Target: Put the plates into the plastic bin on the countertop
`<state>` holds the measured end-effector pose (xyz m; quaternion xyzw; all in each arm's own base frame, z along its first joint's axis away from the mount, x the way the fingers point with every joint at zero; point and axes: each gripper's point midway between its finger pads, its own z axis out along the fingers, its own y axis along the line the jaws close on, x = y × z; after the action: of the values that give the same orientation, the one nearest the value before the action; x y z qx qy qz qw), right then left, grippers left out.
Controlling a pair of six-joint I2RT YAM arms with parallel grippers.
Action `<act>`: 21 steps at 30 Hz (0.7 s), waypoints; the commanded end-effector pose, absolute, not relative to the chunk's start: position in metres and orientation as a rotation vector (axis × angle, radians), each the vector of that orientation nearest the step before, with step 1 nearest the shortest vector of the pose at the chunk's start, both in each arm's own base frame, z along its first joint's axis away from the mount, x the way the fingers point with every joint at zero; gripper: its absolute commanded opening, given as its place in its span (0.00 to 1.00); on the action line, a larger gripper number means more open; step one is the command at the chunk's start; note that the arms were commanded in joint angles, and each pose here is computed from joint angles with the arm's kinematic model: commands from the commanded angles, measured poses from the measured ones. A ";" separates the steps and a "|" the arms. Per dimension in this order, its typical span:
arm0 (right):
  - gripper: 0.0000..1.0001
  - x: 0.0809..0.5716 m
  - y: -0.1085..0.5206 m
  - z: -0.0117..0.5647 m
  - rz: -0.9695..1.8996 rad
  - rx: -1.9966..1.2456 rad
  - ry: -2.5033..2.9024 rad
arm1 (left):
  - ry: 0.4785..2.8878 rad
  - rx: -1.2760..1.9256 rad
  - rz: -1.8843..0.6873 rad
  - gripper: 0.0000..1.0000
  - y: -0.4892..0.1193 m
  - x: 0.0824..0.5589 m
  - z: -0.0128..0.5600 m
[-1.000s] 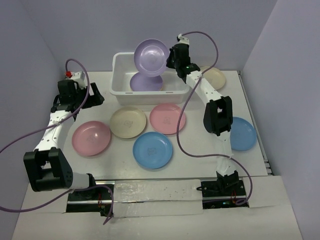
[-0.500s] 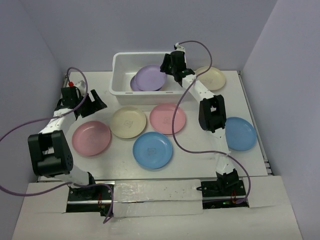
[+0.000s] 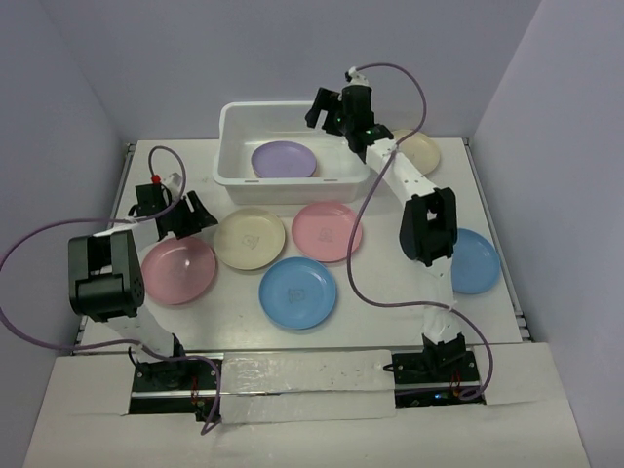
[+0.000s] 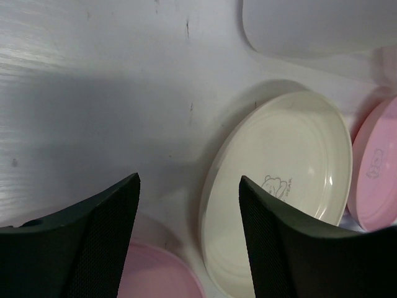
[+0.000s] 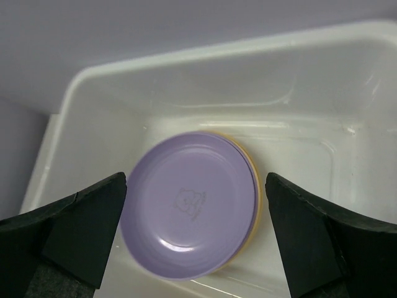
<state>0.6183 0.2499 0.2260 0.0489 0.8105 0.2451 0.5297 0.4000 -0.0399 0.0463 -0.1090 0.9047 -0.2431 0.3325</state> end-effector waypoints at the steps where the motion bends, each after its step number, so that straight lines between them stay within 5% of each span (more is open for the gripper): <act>1: 1.00 0.593 0.226 0.336 0.611 0.061 1.743 | 2.314 -0.155 -0.660 0.69 -0.052 0.420 0.051; 21: 1.00 0.578 0.134 0.365 0.492 0.121 1.742 | 2.454 -0.081 -0.662 0.23 -0.069 0.408 0.023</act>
<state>0.5932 0.1434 0.3183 0.0624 0.7822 0.2123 0.5824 0.4082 -0.0657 0.0196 -0.0474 0.9186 -0.2558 0.2976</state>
